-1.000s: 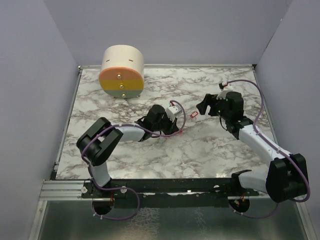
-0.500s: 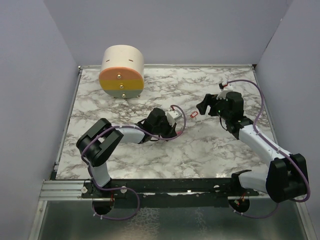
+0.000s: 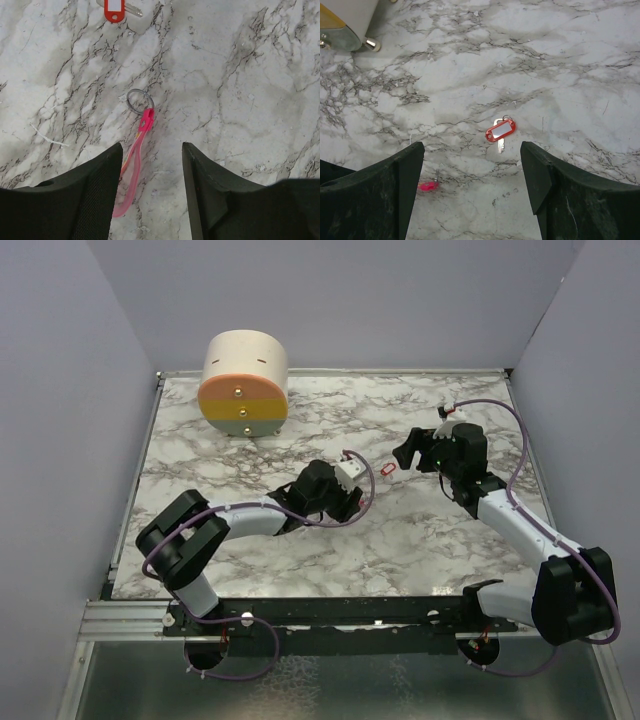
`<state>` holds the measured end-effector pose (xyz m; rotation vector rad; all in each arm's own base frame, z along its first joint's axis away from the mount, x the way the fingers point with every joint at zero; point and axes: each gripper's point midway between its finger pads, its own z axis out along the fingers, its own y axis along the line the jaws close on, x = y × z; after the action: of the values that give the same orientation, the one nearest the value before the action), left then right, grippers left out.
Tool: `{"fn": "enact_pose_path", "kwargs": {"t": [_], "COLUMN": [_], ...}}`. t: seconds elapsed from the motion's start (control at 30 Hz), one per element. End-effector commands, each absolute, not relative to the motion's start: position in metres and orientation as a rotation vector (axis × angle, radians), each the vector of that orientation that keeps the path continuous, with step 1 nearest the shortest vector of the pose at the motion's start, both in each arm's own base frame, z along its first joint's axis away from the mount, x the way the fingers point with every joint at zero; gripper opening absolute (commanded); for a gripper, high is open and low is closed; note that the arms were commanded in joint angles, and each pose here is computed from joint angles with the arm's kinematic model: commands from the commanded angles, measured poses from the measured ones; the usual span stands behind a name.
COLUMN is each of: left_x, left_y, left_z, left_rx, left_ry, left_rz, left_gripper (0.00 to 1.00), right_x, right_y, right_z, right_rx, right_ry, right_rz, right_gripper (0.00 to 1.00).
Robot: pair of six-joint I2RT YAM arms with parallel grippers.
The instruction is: Put the keys on the keyring
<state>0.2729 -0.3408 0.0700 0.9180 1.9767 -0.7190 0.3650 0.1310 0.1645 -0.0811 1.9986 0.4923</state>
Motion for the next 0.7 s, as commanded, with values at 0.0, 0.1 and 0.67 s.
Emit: {"fn": "enact_pose_path", "kwargs": {"t": [0.0, 0.1, 0.67], "left_x": [0.282, 0.28, 0.308], "left_y": [-0.343, -0.349, -0.374], "left_z": [0.083, 0.082, 0.061], "left_rx": [0.889, 0.891, 0.755], "left_ry": [1.934, 1.929, 1.985], "left_rz": [-0.598, -0.548, -0.201], "left_gripper": [0.54, 0.57, 0.62], "right_x": [0.365, 0.365, 0.366], "right_y": [0.133, 0.132, 0.125], "right_z": [0.174, 0.175, 0.181], "right_rx": [-0.093, -0.089, -0.042], "right_ry": [1.975, 1.972, 1.952], "right_rz": [0.496, 0.49, 0.462], "right_gripper": [0.79, 0.79, 0.79]}}
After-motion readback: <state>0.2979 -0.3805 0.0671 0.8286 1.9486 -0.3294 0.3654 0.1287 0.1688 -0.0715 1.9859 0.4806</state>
